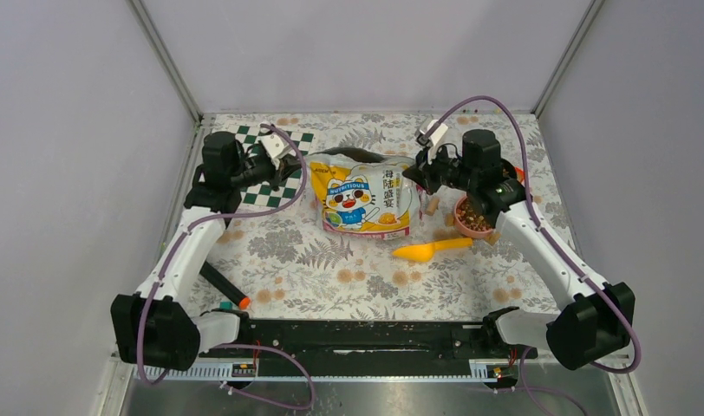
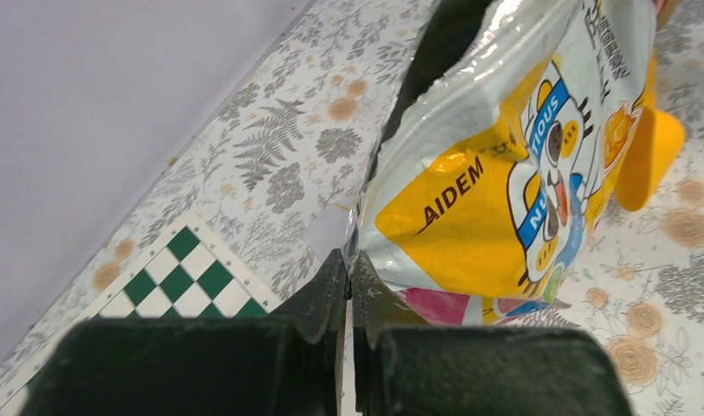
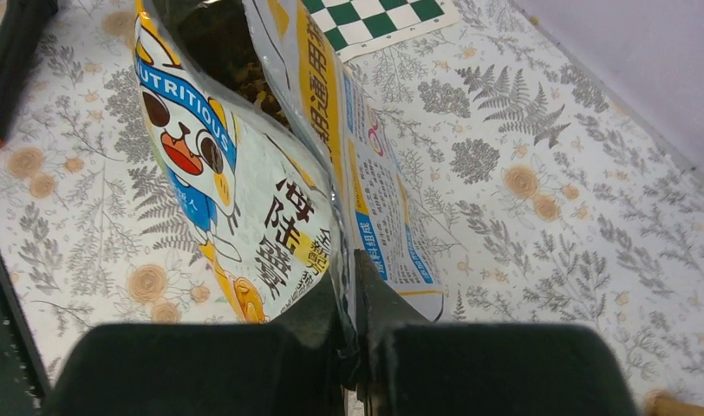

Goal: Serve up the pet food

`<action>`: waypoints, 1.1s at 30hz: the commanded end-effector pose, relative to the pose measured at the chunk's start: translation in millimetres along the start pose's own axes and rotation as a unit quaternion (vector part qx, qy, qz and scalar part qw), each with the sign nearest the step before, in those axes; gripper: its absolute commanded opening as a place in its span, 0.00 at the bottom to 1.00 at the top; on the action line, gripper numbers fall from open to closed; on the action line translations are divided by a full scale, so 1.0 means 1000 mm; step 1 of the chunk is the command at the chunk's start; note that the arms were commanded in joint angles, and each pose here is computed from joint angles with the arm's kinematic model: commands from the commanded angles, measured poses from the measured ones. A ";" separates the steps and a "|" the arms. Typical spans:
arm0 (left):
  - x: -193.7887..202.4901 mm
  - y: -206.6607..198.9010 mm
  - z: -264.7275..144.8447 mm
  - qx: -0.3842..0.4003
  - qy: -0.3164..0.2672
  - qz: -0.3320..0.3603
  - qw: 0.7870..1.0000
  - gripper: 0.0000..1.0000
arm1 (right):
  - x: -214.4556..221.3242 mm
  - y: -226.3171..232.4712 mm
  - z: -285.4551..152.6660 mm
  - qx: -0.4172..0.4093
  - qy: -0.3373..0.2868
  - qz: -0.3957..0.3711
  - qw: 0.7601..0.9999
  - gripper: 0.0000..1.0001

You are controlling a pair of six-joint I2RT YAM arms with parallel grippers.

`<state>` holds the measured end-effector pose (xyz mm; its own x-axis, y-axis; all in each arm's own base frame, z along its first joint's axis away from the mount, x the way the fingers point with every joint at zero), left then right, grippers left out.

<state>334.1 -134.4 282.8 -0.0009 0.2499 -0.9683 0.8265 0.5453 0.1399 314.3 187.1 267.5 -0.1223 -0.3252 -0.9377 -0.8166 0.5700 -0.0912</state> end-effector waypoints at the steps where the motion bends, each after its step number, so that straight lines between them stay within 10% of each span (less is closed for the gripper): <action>1: -0.049 0.039 -0.042 -0.160 -0.043 0.134 0.977 0.00 | -0.089 -0.050 -0.046 0.148 -0.146 -0.159 0.965 0.00; 9: -0.051 0.020 -0.055 -0.215 -0.087 0.189 0.954 0.00 | -0.043 -0.059 -0.031 0.186 -0.141 -0.188 0.954 0.00; 19: -0.054 0.026 -0.054 -0.309 0.005 0.289 0.906 0.00 | -0.047 -0.066 -0.032 0.208 -0.142 -0.199 0.947 0.00; 33: 0.019 0.024 -0.080 -0.412 0.058 0.245 0.876 0.00 | -0.008 -0.064 -0.022 0.214 -0.127 -0.173 0.953 0.00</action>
<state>301.3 -120.0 258.0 0.2865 0.6003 -0.7467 0.4394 0.6103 0.6592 324.2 181.5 239.1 0.1950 -0.3446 -0.9183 -0.7467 0.5549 -0.3668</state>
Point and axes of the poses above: each gripper's point midway between its finger pads, its own z axis out along the fingers, its own y axis along the line the jaws close on, x = y × z, the point moved 3 cm from there along -z, back along the fingers, and after that the axes turned 4 degrees about -z, right-handed, at the moved point
